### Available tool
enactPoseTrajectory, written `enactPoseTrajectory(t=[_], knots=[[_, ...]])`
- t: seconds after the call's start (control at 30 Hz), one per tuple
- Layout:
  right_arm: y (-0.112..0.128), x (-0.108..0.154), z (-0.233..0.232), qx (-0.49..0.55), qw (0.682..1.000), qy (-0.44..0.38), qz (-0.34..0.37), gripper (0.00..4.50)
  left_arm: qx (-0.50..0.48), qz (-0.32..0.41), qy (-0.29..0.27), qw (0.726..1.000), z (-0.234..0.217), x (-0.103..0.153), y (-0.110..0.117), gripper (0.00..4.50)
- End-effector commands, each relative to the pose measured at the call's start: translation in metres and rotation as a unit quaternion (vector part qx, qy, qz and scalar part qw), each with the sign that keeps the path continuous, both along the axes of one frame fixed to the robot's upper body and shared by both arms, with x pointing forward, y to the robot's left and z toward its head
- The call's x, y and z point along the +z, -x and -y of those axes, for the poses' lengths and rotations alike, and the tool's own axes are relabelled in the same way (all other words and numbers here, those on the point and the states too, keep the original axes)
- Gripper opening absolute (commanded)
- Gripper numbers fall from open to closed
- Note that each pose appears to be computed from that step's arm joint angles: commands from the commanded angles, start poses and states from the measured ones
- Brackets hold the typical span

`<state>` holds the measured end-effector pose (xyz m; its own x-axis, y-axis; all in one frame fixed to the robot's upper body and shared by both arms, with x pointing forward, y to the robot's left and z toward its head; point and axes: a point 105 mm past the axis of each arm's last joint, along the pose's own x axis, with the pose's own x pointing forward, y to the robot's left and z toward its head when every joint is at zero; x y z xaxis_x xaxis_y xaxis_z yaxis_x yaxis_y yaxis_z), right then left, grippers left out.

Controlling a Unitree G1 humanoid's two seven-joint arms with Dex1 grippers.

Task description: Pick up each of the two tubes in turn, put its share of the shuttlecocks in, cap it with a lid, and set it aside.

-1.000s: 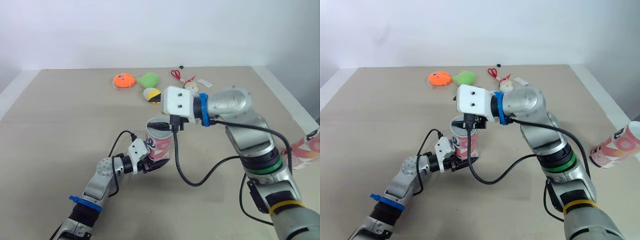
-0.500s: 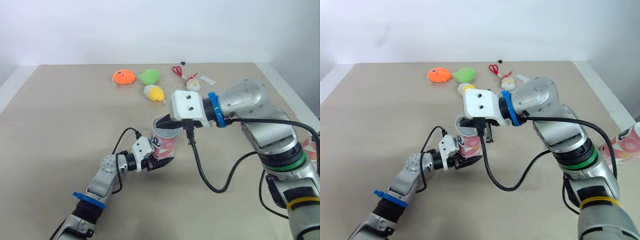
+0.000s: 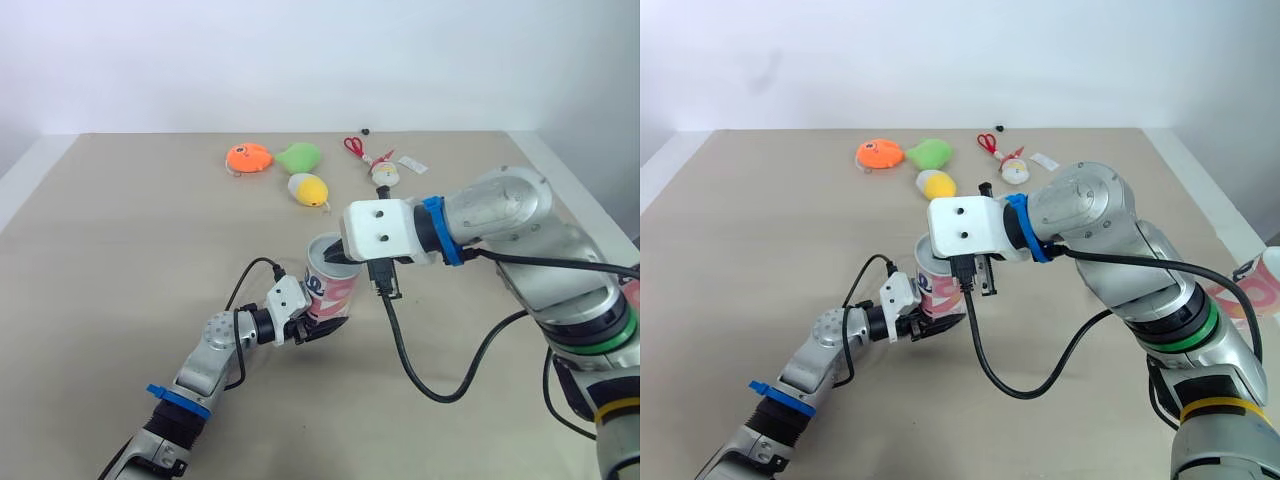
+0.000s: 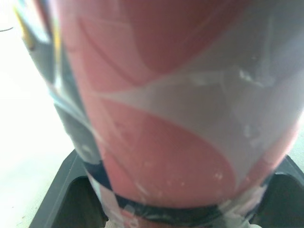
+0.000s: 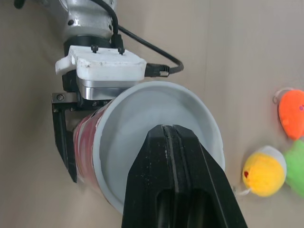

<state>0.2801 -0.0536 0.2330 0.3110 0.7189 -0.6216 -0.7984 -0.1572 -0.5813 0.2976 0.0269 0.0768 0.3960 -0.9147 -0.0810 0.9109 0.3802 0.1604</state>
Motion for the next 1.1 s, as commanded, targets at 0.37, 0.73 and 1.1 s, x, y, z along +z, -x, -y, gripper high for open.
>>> enactPoseTrajectory(t=[0.37, 0.73, 1.1], knots=[[0.018, -0.087, 0.003, -0.005, 0.975, 0.063, -0.211, 0.07, 0.014, -0.055, -0.042, 0.997, -0.006, -0.035, 0.006, 2.89], [-0.007, -0.008, 0.008, -0.025, 0.976, -0.145, -0.163, 0.07, 0.006, -0.044, -0.045, 0.998, -0.009, -0.031, 0.005, 2.89], [0.007, 0.044, 0.05, -0.043, 0.901, -0.374, -0.216, 1.47, -0.007, -0.042, -0.029, 0.999, -0.018, -0.012, 0.013, 4.1]])
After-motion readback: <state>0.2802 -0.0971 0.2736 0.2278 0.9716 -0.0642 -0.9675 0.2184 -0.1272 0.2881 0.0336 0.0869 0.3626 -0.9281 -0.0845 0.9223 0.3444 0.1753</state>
